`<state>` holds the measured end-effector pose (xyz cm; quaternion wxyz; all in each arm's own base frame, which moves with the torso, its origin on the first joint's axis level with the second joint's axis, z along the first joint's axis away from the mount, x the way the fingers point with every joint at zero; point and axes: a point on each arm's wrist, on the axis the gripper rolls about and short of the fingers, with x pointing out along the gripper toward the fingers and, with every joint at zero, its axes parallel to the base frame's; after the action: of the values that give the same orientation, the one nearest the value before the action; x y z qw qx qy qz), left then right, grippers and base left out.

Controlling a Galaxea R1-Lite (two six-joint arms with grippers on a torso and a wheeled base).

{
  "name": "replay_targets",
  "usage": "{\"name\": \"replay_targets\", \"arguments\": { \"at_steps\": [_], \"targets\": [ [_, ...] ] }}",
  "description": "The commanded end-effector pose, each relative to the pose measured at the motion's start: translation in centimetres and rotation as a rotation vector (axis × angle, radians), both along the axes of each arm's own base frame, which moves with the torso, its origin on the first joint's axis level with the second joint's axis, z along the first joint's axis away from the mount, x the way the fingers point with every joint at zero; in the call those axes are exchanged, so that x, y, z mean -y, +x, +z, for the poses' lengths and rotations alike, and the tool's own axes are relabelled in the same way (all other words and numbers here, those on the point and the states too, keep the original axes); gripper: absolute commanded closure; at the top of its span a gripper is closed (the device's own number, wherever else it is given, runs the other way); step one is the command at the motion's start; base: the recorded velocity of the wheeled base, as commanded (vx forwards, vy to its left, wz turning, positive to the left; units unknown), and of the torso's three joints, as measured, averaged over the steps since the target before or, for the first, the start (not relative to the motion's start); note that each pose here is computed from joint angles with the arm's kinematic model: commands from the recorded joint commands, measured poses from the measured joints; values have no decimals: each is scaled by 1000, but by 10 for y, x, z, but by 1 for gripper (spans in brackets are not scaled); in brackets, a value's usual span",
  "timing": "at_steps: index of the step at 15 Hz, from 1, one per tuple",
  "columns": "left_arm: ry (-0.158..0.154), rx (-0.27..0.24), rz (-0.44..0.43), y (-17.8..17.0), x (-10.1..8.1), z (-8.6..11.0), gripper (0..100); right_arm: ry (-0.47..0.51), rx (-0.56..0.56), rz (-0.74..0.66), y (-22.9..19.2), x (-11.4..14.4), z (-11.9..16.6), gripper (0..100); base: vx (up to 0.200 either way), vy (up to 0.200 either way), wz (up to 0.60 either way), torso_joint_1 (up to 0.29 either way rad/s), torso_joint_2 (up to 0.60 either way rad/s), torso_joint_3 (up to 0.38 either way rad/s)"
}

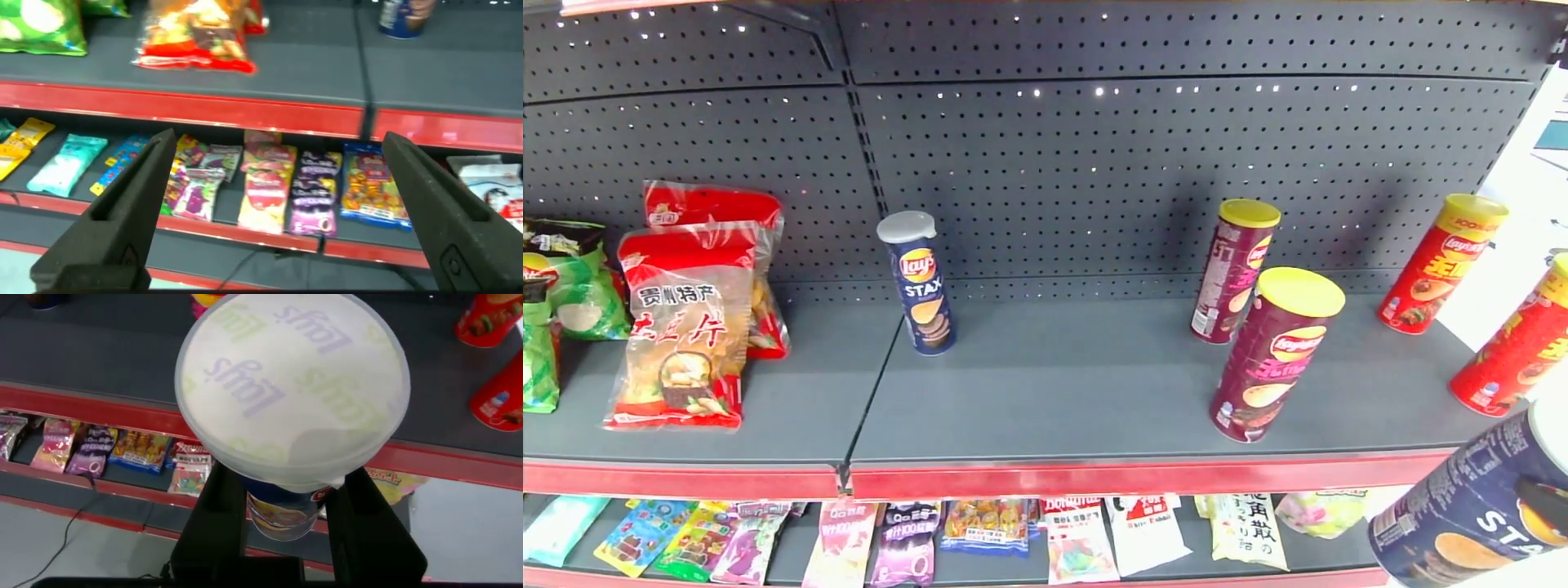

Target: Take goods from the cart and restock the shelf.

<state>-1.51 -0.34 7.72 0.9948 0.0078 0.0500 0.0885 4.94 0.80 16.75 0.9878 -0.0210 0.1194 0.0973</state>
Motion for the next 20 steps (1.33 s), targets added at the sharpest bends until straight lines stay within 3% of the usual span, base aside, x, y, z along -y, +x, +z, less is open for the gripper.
{"name": "replay_targets", "arguments": {
  "at_steps": [1,5,10,12,14,15,16,18,19,20],
  "targets": [
    [0,-1,1,0,0,0,0,-1,-1,1,0,0,0,100,0,200,0,2,7,-2],
    [0,-1,1,0,0,0,0,-1,1,1,-1,0,0,100,0,200,0,0,1,1],
    [0,-1,1,0,0,0,0,-15,75,-9,-20,3,-8,100,0,0,0,0,0,0],
    [6,-32,-16,2,-1,0,0,-46,95,-86,-26,6,-15,100,0,0,0,0,0,0],
    [16,-27,-107,2,-1,0,0,-60,126,-158,-34,8,-20,100,0,0,0,0,0,0],
    [22,-23,-223,1,-2,0,0,-64,170,-179,-43,10,-26,100,0,0,0,0,0,0],
    [39,-21,-283,1,-3,0,0,-83,201,-186,-49,11,-30,100,0,0,0,0,0,0],
    [52,-17,-293,1,-4,0,0,-99,232,-207,-55,11,-37,100,0,0,0,0,0,0],
    [58,26,-311,-1,-3,12,0,-98,240,-213,-57,11,-41,100,0,0,0,0,0,0],
    [51,52,-331,0,-3,44,0,-99,236,-214,-57,11,-43,100,0,0,0,0,0,0]
  ]
}}
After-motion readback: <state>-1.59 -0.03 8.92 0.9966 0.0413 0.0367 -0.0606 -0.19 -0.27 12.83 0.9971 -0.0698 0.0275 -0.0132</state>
